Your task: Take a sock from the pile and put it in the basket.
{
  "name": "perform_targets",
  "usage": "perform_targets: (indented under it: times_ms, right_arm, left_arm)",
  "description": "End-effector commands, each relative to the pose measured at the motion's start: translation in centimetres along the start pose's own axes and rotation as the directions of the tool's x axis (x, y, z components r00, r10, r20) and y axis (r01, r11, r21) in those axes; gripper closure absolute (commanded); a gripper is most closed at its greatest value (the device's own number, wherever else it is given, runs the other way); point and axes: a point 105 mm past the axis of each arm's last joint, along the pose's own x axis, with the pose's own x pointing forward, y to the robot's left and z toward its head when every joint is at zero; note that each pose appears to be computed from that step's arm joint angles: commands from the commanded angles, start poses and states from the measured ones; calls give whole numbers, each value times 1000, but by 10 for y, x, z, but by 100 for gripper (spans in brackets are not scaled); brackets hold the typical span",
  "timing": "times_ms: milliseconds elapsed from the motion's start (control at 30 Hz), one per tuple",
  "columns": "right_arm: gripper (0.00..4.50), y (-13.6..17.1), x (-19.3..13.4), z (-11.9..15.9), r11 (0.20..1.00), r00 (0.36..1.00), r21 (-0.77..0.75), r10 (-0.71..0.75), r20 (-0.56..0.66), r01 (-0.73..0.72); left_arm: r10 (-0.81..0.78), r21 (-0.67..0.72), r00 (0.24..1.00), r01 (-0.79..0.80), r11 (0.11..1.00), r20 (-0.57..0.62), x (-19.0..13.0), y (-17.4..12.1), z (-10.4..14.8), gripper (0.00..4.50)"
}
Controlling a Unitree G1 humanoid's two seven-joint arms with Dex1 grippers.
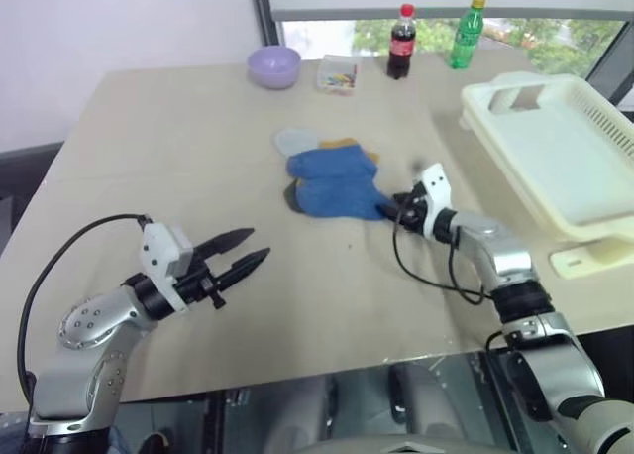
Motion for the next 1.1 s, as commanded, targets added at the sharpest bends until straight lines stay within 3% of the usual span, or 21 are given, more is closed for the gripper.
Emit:
perform_targets:
  times_ms: [33,67,100,367,600,800,1000,1100]
  right_arm:
    - [383,5,1,-2,1000,1000,-14,25,-1,-25]
    - [438,6,2,-2,999,1000,-19,29,-2,-29]
    - [446,7,1,-2,999,999,-30,35,-5,-35]
    - [446,34,-14,-2,981,983,-60,183,-28,-185]
    - [446,71,-71,-30,902,874,-1,418,-248,-432]
    - [446,80,-115,-50,857,779,69,495,-384,-510]
    - [446,59,-121,-50,921,846,31,370,-383,-389]
    - [346,59,-126,-52,922,845,31,368,-388,-387]
  left_arm:
    - [8,35,1000,-9,999,17,-2,1,7,225]
    - [8,34,1000,-8,999,16,-2,1,7,225]
    - [5,33,1000,-6,999,14,-1,1,6,225]
    - [-7,30,1000,7,1000,0,-1,-1,3,225]
    - [-24,26,1000,24,999,-16,1,-7,-1,225]
    - [-41,22,999,41,999,-20,3,-10,-2,225]
    - [-53,24,998,54,998,-28,4,-10,-4,225]
    - [-63,24,998,63,998,-30,5,-11,-4,225]
